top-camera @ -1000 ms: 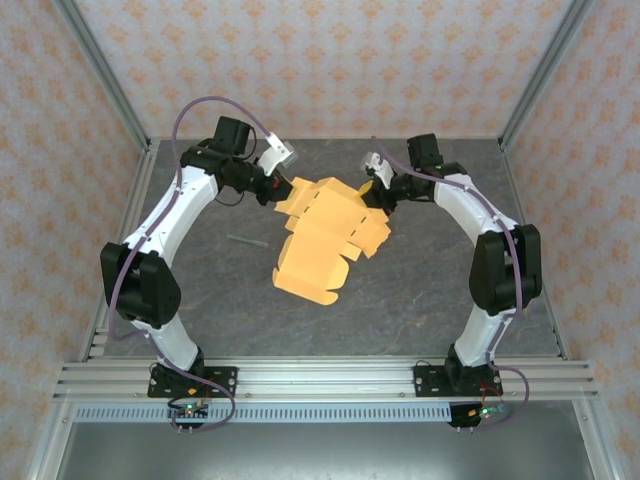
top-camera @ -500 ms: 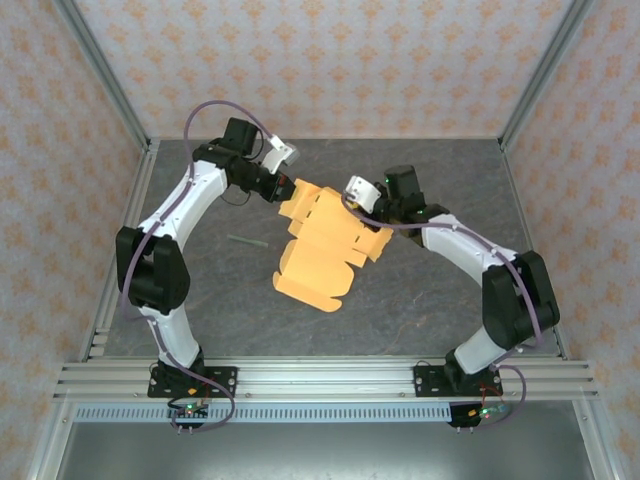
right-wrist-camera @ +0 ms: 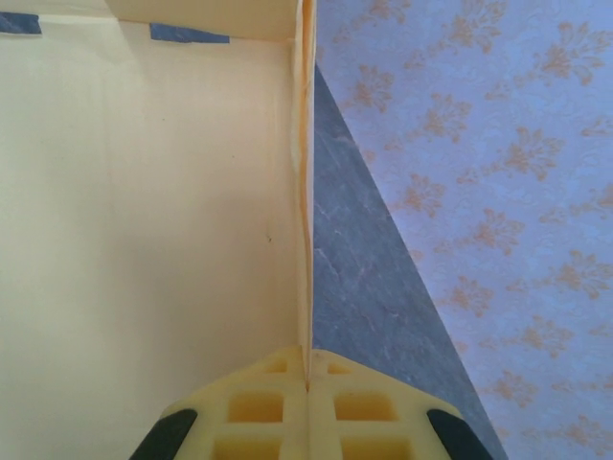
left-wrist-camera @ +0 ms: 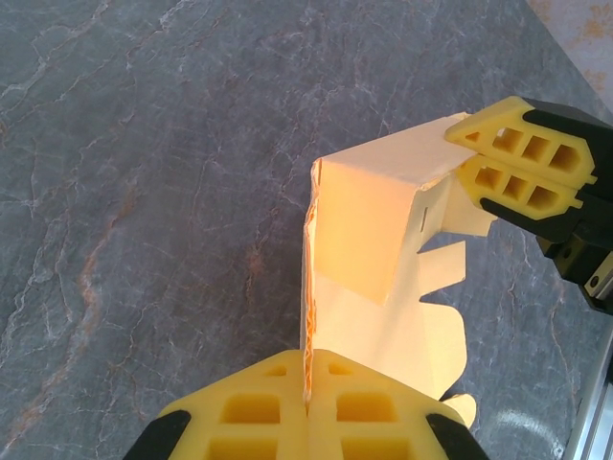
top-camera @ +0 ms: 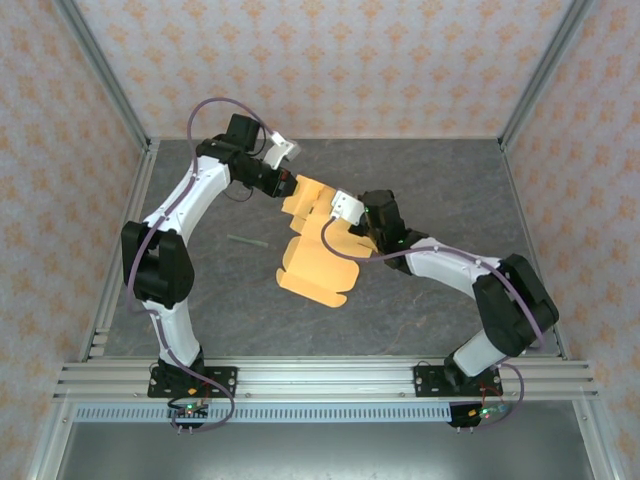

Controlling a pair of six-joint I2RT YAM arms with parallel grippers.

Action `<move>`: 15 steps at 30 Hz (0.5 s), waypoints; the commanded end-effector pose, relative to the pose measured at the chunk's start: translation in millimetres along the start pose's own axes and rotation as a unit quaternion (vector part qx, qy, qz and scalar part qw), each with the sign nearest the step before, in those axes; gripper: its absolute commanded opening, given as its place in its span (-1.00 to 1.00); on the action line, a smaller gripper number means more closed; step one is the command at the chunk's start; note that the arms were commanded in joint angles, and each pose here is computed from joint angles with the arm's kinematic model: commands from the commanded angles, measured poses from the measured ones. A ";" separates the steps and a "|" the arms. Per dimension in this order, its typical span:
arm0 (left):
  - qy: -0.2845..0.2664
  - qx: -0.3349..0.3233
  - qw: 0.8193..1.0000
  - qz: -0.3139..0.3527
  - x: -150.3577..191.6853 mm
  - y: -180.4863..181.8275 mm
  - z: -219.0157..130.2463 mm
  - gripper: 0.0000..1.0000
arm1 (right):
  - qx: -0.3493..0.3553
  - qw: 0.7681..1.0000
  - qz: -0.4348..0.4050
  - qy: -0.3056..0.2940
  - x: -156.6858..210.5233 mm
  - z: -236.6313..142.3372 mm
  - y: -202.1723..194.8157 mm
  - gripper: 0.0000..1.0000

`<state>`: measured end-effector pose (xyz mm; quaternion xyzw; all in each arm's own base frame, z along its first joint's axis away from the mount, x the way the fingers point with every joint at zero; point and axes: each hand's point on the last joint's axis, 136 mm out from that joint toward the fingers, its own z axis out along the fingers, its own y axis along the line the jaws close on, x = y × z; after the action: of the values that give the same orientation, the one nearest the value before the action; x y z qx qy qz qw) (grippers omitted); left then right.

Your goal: Fold the paper box

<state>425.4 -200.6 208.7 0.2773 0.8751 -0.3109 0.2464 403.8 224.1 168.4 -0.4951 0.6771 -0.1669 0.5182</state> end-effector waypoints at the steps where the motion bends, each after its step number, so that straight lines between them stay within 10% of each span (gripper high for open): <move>1: 0.003 0.007 1.000 -0.005 -3.5 -6.8 -3.2 -1.00 | 0.063 0.998 -0.008 0.020 8.1 2.2 -14.9 -1.00; 15: -0.003 -0.020 1.000 -0.015 -2.9 5.2 -3.3 -0.91 | -0.077 0.993 0.089 0.027 4.8 -21.3 2.5 -1.00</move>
<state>427.8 -199.8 205.4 0.2736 0.8782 -0.3072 0.2441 397.8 221.4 165.0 -0.4803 0.7067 -0.1331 0.5021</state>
